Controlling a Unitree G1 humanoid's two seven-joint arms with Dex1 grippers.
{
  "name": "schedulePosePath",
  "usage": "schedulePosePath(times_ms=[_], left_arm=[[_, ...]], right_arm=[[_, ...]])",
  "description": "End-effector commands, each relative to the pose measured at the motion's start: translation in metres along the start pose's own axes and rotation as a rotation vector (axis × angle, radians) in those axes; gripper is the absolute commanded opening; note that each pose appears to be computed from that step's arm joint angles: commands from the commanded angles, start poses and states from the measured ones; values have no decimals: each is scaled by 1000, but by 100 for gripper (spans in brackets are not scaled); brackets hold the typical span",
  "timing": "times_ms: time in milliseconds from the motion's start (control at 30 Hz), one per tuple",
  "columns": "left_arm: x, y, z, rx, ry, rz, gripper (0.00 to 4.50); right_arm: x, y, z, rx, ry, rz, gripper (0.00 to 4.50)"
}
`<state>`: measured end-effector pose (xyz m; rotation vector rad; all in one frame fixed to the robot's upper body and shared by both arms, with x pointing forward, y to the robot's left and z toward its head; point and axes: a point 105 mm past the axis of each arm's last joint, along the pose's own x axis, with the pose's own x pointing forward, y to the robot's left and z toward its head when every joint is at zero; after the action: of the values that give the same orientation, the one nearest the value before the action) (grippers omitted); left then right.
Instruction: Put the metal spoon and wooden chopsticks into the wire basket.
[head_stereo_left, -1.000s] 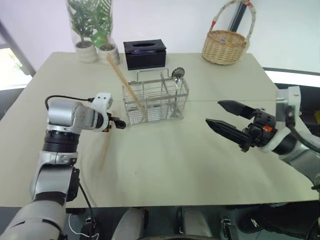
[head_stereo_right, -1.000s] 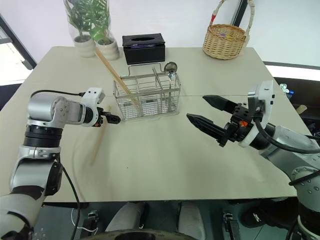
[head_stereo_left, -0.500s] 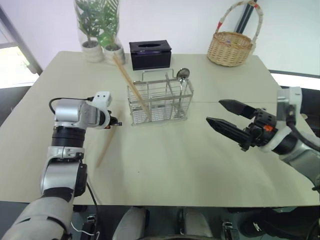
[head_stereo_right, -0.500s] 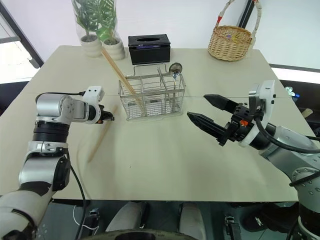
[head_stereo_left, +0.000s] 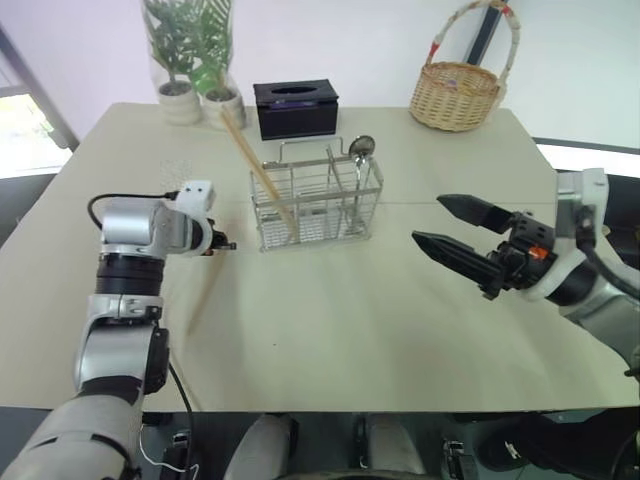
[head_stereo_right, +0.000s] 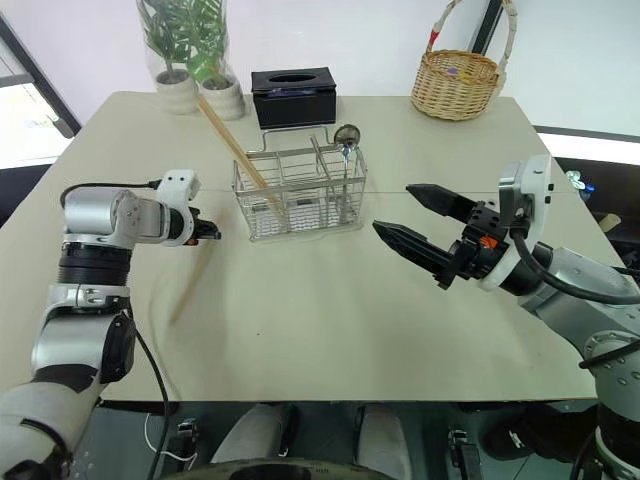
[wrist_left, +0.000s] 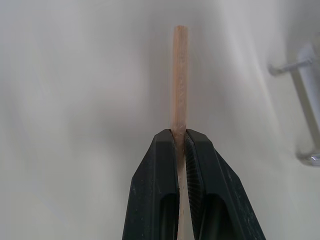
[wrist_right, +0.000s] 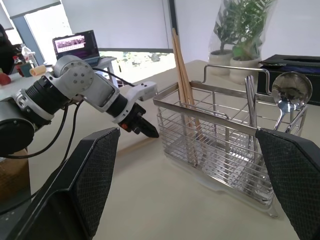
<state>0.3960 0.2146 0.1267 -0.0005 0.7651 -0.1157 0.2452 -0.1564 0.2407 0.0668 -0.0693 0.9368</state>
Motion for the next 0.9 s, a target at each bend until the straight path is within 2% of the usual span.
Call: schedulePosePath(times_ms=[33, 100, 233, 267, 367, 433, 533, 633, 733, 833, 900], left_arm=[[-42, 13, 78, 41, -338, 62, 2], [-69, 17, 116, 46, -527, 76, 2], [-118, 17, 167, -12, -823, 59, 2], [-138, 13, 182, -40, -945, 24, 2], [-193, 10, 210, -133, -1245, -61, 2], [-219, 5, 219, -166, -1366, -122, 2], [-237, -13, 223, -170, -1435, -216, 2], [-238, -41, 222, -152, -1437, -324, 2], [-219, -72, 210, -79, -1389, -395, 2], [-201, -87, 201, -68, -1343, -422, 2], [-178, -98, 191, -39, -1303, -422, 2]], right_arm=[[0, -1, 13, -49, -23, 8, 450], [1, -2, 14, -52, -23, 14, 450], [3, -3, 17, -58, -24, 22, 450], [2, -3, 17, -57, -24, 21, 450], [3, -3, 16, -55, -22, 22, 450], [4, -1, 15, -52, -18, 27, 450], [4, 0, 15, -50, -16, 27, 450], [2, -1, 14, -48, -16, 16, 450], [0, 0, 13, -47, -19, 4, 450], [-1, 0, 13, -45, -23, -6, 450], [-3, 1, 12, -44, -24, -13, 450]])
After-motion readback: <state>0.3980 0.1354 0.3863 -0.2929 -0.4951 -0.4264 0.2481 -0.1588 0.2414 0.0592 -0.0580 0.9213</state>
